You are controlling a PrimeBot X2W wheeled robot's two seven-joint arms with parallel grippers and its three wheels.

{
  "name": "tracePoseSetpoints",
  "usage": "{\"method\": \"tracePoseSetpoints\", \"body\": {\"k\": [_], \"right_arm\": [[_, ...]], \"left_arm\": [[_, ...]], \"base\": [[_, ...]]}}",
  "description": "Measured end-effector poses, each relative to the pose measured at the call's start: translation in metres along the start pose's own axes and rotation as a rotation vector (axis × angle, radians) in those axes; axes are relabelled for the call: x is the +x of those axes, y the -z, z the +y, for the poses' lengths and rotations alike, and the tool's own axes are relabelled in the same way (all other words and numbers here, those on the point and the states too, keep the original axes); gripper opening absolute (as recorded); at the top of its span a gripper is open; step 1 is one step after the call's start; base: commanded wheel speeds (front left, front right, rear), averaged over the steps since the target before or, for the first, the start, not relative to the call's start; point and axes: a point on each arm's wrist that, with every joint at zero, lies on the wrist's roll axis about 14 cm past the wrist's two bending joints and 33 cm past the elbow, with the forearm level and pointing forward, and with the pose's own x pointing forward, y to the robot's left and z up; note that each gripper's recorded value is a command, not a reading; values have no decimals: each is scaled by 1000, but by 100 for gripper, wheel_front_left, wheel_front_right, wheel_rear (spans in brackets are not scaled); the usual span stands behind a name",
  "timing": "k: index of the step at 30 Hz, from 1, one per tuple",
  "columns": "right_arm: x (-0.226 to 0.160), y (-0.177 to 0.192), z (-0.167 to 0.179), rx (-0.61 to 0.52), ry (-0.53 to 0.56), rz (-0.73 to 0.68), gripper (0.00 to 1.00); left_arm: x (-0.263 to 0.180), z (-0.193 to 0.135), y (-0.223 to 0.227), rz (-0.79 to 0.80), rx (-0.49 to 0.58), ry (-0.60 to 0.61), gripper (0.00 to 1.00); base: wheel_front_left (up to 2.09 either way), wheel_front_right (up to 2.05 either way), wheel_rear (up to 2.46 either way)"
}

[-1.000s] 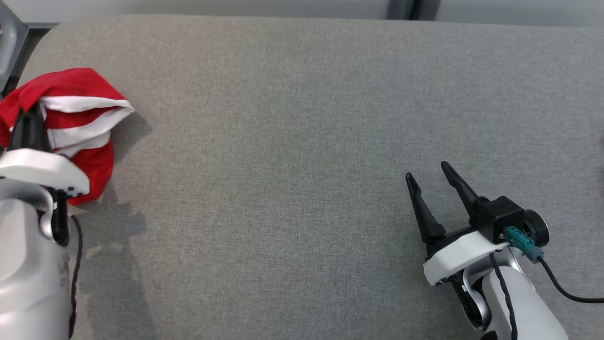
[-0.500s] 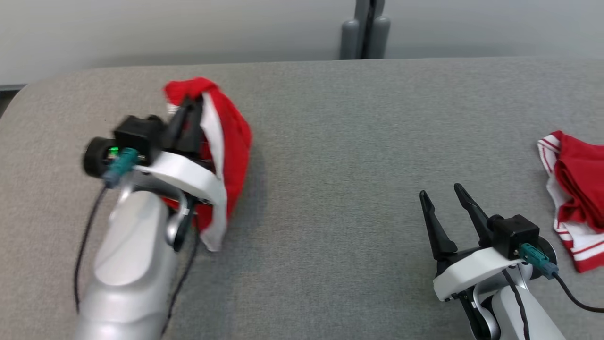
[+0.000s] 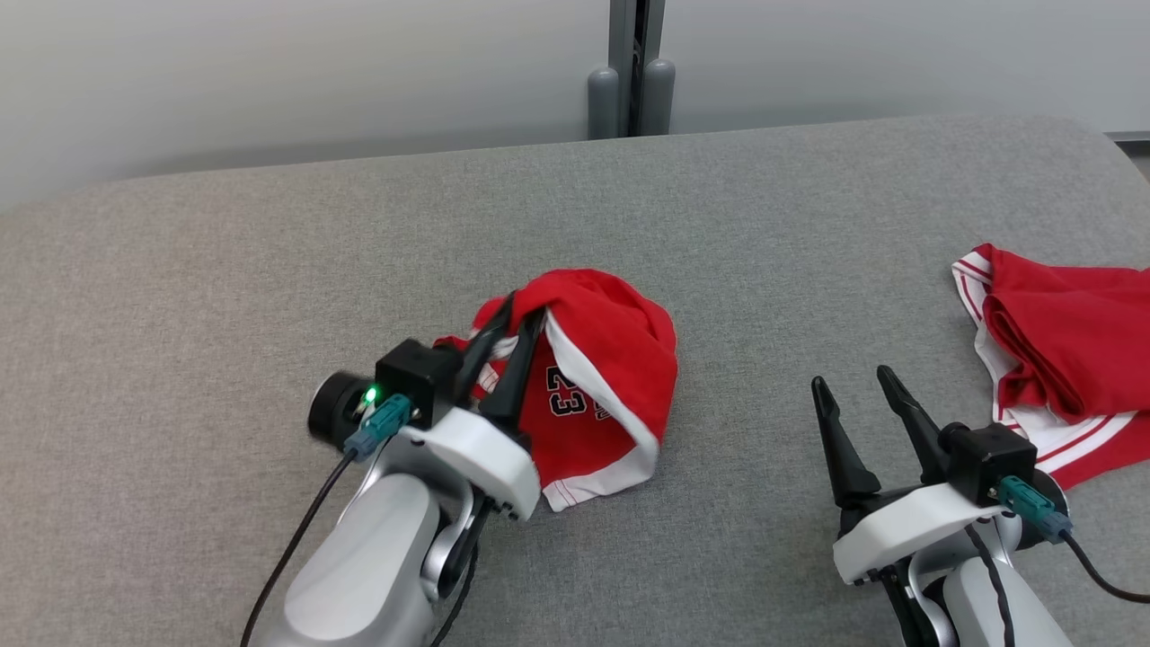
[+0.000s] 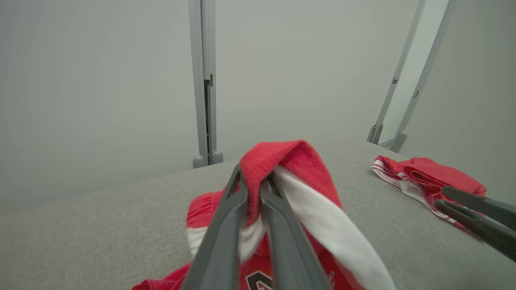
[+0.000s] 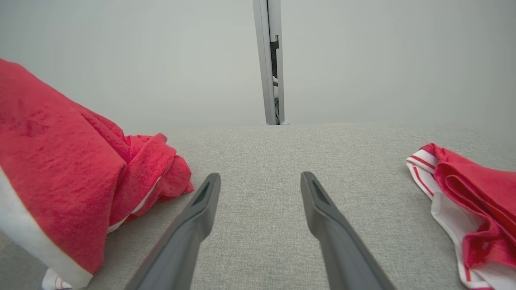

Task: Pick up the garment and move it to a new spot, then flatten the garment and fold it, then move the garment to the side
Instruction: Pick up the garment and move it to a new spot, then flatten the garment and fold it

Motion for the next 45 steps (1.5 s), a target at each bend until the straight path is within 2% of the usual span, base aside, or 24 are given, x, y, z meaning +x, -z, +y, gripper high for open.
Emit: {"method": "tracePoseSetpoints", "body": {"k": [8,21,29,35,39,45], "right_arm": [[-4,-4,-2,1,10,-10,100],[-26,-10,2,17,15,-30,100],[-33,-9,5,14,10,-30,100],[-32,-2,10,10,-7,-10,100],[-26,3,36,-17,-91,8,100],[4,-9,115,-115,-358,-15,100]], "left_arm": [[-50,71,47,139,30,-247,100],[-150,127,39,81,8,-562,100],[-180,130,40,82,23,-595,100],[-184,130,44,93,21,-595,100],[-184,127,46,93,3,-594,100],[-191,128,51,101,-26,-619,100]], "base": [[0,0,0],[0,0,0],[0,0,0],[0,0,0],[0,0,0],[0,0,0]]}}
